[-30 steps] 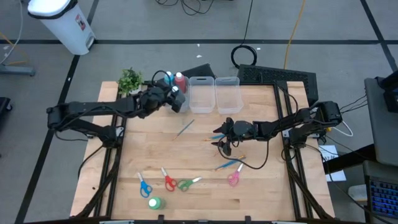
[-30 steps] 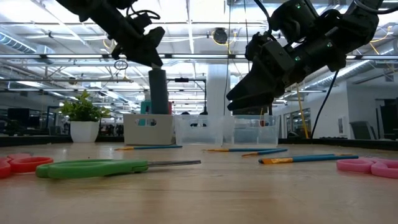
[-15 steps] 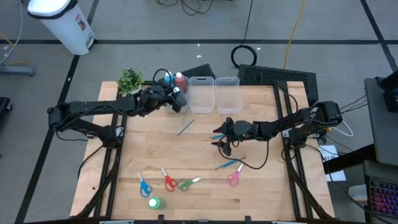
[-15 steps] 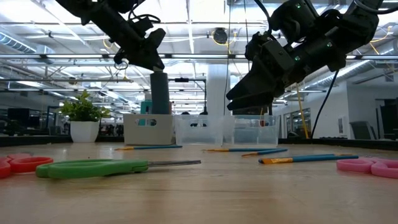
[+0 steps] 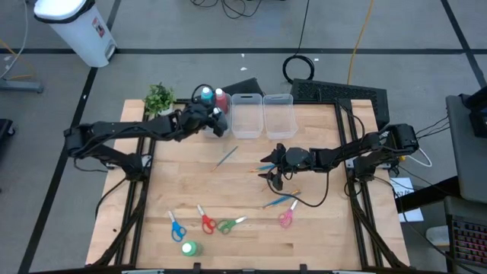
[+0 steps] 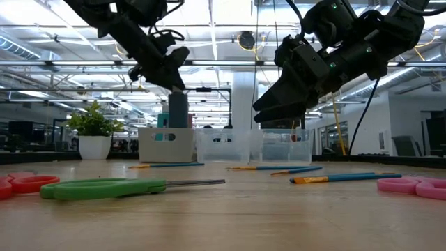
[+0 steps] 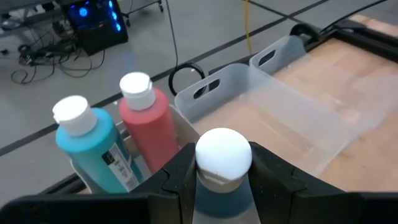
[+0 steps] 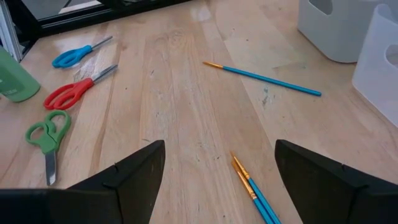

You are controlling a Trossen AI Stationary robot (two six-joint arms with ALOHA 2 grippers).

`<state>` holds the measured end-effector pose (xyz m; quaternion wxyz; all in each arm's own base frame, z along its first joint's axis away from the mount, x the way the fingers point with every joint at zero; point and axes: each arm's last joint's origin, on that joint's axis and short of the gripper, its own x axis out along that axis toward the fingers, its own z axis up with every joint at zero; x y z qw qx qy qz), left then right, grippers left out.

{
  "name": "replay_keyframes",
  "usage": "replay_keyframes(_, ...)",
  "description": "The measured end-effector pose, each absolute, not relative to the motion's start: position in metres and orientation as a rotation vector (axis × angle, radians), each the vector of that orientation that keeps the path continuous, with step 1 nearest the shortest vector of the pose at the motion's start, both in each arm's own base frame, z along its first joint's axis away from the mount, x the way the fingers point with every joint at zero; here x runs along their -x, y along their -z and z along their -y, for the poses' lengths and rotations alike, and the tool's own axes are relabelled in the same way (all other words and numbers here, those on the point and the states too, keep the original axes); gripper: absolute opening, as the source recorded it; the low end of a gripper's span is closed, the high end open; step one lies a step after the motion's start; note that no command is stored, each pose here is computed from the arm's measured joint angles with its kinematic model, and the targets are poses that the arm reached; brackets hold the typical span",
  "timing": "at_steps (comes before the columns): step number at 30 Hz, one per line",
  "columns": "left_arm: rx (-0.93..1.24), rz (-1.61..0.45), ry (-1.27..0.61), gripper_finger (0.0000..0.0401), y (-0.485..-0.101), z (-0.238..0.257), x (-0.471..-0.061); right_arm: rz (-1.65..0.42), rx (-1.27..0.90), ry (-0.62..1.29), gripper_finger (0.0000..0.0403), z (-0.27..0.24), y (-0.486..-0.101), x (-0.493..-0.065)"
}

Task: Pick & Place Paint Supplies
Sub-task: Put the black paint bottles into the gray bin

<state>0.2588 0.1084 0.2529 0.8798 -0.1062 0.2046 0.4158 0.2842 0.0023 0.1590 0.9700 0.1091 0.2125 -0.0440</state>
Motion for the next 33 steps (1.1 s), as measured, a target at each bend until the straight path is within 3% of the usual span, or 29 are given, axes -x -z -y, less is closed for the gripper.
replay_keyframes(33, 0.273, -0.466, -0.794, 0.0129, -0.2483, -0.1118, -0.2577, -0.43, -0.22, 0.089, 0.0293, -0.0022, -0.1589, -0.2842)
